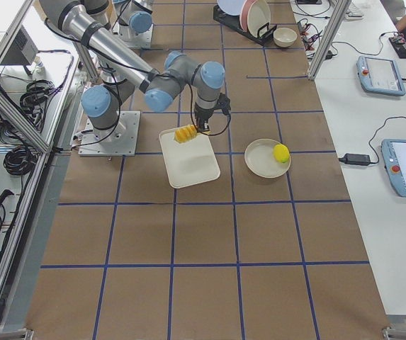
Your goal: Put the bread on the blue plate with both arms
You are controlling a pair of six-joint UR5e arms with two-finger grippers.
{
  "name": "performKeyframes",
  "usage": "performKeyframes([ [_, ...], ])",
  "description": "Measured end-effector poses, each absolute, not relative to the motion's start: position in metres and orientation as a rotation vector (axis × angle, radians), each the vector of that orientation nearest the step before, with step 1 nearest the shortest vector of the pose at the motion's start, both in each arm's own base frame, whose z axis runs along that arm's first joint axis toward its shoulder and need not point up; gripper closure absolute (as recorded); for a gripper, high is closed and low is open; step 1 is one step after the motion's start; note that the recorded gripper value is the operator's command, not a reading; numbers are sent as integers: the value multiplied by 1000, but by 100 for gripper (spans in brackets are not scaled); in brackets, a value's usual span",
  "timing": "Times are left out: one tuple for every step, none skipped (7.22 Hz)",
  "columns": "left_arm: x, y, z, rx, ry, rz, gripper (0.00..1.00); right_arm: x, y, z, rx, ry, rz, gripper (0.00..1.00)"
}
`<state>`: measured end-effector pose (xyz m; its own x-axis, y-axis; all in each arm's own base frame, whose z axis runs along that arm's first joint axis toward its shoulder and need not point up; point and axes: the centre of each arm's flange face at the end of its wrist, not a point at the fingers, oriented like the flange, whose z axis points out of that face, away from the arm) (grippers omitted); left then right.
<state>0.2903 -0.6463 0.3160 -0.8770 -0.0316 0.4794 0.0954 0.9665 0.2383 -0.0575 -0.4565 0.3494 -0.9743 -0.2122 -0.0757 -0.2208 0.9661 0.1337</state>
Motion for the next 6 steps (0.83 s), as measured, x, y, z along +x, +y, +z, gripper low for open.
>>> performKeyframes([
  [273,-632,346,-46,-2599,-385,98,-29,-460,385,-283,3074,215,80],
  [243,-620,377,-36,-2586,-424,98,6,-458,417,-238,3098,196,82],
  [198,-615,402,-38,-2592,-458,98,40,-454,442,-213,3118,170,84],
  [144,-613,420,-58,-2620,-484,98,70,-447,463,-205,3131,146,84],
  [86,-613,429,-102,-2657,-493,98,94,-439,481,-203,3141,131,84],
  [29,-612,429,-184,-2690,-479,98,111,-433,490,-194,3146,127,83],
])
